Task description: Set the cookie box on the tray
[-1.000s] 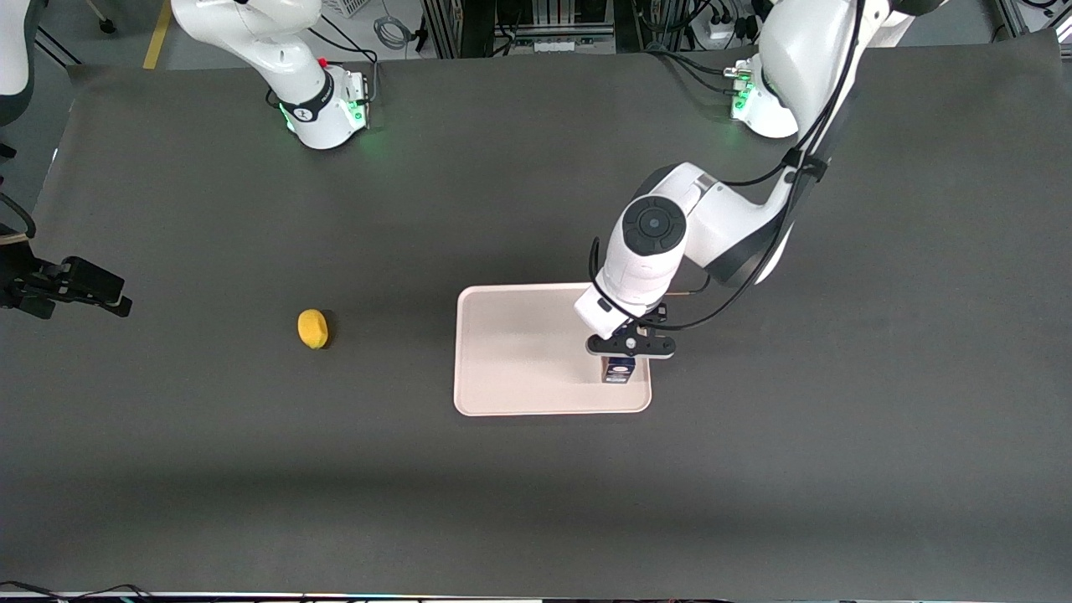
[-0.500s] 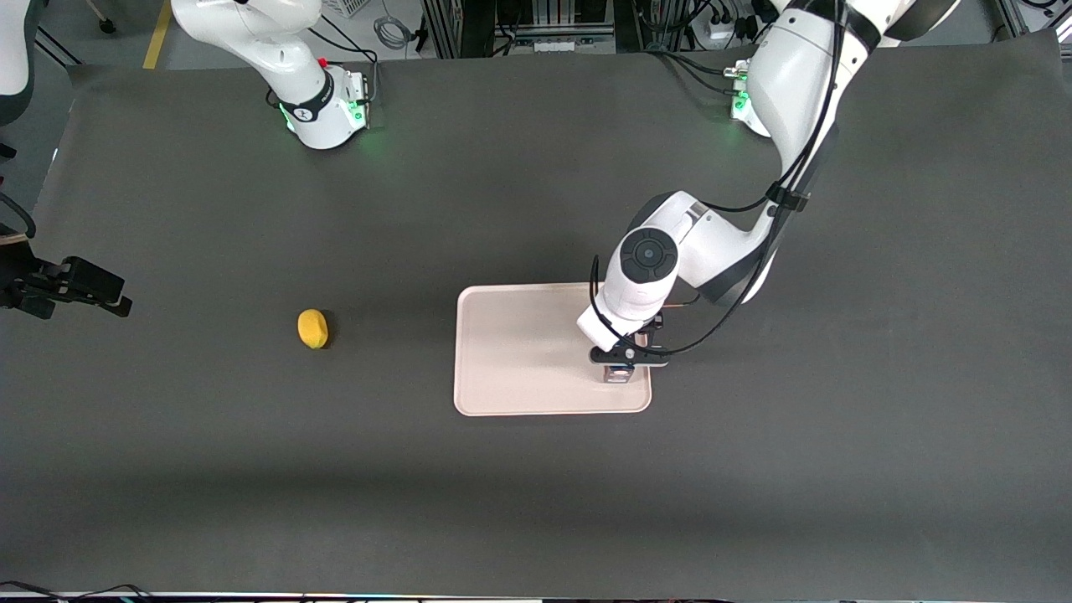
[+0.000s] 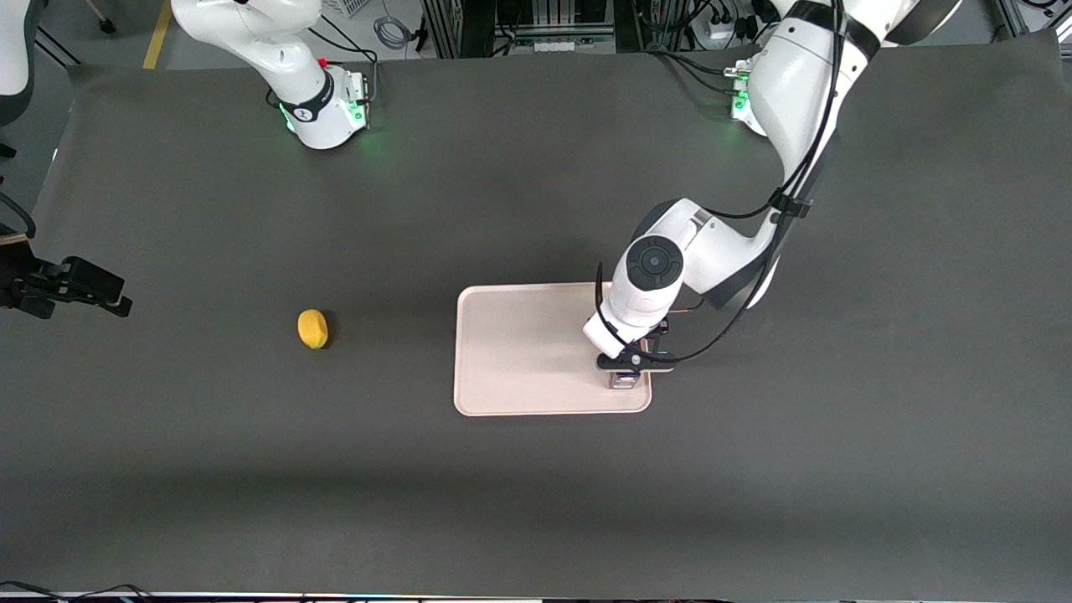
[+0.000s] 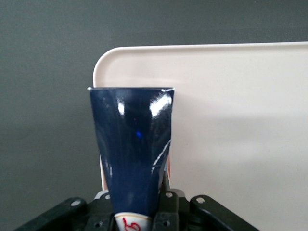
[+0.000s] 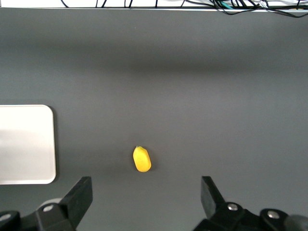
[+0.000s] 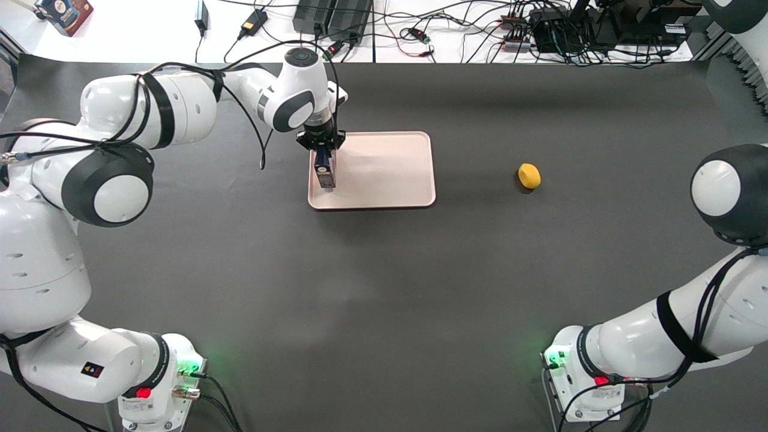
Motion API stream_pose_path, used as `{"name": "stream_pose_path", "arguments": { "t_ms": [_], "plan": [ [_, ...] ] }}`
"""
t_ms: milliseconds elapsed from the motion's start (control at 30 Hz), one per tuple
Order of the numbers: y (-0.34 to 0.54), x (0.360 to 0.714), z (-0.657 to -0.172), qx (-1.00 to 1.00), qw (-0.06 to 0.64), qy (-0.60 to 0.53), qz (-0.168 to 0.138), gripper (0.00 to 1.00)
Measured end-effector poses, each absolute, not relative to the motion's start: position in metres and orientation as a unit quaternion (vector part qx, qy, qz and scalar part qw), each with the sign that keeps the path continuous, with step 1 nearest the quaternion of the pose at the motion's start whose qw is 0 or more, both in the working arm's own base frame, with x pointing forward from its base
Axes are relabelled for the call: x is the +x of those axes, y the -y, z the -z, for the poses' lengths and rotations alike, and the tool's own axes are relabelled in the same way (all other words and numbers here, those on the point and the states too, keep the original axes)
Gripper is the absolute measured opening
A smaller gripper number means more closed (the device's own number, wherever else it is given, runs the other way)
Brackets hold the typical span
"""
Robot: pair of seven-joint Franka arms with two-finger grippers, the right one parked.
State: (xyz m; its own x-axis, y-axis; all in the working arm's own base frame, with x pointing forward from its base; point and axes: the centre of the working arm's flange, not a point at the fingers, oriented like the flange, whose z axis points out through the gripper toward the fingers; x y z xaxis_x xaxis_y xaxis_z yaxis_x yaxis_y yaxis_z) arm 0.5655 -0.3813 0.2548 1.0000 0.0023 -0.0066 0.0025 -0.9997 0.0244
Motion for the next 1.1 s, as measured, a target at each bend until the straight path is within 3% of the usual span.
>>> {"name": "stream_pose_path", "arguments": {
  "t_ms": [67,100,433,833,1100],
  "plan": [
    [0.382,0.565,-0.255,1.0,0.012,-0.003,0.003,0.44],
    [0.382,0.565,-0.255,1.0,0.013,-0.004,0.003,0.55],
    [0.386,0.564,-0.256,1.0,0.015,-0.015,0.0,0.99],
    [0.387,0.568,-0.263,1.0,0.021,-0.017,-0.008,1.0],
    [0.378,0.579,-0.301,0.999,0.023,-0.021,-0.032,1.0]
  ]
}}
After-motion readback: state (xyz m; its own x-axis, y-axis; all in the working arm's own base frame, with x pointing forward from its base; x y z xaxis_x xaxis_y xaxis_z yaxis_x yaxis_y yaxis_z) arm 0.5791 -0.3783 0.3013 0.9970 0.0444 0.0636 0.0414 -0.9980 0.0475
